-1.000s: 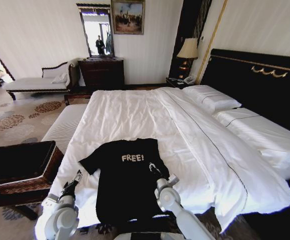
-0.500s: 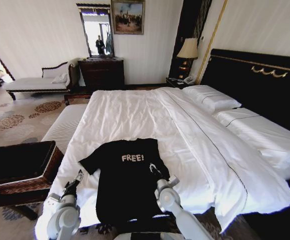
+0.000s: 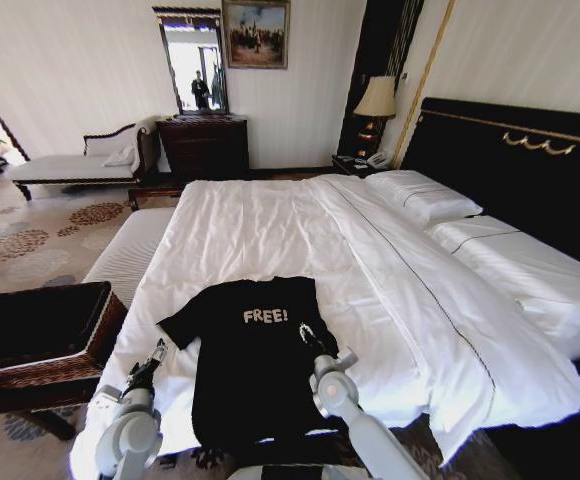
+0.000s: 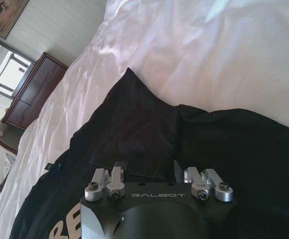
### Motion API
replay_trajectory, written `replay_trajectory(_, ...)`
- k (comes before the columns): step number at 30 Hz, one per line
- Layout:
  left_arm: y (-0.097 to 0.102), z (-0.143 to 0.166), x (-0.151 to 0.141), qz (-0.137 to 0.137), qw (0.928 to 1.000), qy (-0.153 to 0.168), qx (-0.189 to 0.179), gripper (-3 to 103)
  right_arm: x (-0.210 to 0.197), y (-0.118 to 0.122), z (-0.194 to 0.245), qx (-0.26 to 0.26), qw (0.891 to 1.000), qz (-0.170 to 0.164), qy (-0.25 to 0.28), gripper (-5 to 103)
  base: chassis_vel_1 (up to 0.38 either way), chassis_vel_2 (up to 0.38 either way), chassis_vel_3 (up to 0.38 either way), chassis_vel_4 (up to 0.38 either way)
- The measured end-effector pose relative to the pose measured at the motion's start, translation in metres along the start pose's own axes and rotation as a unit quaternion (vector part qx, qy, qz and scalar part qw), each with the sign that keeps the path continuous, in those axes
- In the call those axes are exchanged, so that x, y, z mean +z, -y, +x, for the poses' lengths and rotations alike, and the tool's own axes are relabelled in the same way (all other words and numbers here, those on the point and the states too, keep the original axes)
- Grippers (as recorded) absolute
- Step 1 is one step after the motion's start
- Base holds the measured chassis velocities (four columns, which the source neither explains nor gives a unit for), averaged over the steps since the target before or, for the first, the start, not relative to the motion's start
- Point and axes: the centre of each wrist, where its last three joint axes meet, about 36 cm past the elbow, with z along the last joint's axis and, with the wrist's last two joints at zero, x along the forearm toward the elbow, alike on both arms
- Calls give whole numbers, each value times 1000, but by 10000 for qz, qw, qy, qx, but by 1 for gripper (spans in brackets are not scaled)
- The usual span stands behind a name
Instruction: Fold the clothes on the bed and place them into the basket.
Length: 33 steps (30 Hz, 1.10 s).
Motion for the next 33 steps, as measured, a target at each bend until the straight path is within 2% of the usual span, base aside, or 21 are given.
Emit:
replay_trajectory(1, 0, 0, 0, 1, 10000, -1, -2, 100, 0, -1, 0, -7, 10000, 1, 3, 49, 0, 0, 0, 0)
replay_trajectory(3, 0, -1, 0, 4, 10000, -3, -5, 100, 0, -1, 0, -17, 10000, 3, 3, 39, 0, 0, 0, 0)
replay_trajectory(4, 0, -1, 0, 4, 10000, -3, -5, 100, 0, -1, 0, -17, 10000, 3, 3, 39, 0, 0, 0, 0)
replay_trajectory(7, 0, -1, 1, 9, 10000, -5, -11, 100, 1, -3, 0, -30, 10000, 5, -10, 23, 0, 0, 0, 0)
replay_trajectory(9, 0, -2, 1, 10, 10000, -6, -14, 100, 1, -3, 1, -31, 10000, 8, -15, 23, 0, 0, 0, 0)
replay_trajectory(12, -1, -2, 1, 10, 10000, -11, -24, 100, 3, -2, 1, -25, 10000, 13, -32, 6, 0, 0, 0, 0)
replay_trajectory(13, -1, -2, 1, 11, 10000, -12, -25, 100, 4, -2, 2, -20, 10000, 20, -37, 3, 0, 0, 0, 0)
replay_trajectory(16, -1, -2, 2, 11, 10000, -13, -28, 100, 6, -1, 3, -7, 10000, 35, -50, 3, 0, 0, 0, 0)
replay_trajectory(17, -1, -2, 1, 12, 10000, -12, -30, 100, 7, 0, 4, -3, 10000, 41, -59, -1, 0, 0, 0, 0)
replay_trajectory(21, -1, -2, 1, 11, 10000, -9, -31, 100, 9, 0, 8, -11, 10000, 44, -80, 5, 0, 0, 0, 0)
replay_trajectory(28, -1, -3, 1, 6, 10000, -12, -25, 100, 13, -3, 13, -63, 9999, 46, -92, 2, 0, 0, 0, 0)
replay_trajectory(32, -1, -3, 1, -6, 10000, -8, -21, 100, 15, -5, 15, -132, 9997, 180, 26, 2, 0, 0, 0, 0)
replay_trajectory(33, -1, -3, 1, -11, 10000, -8, -22, 100, 15, -6, 15, -159, 9997, 205, 50, 8, 0, 0, 0, 0)
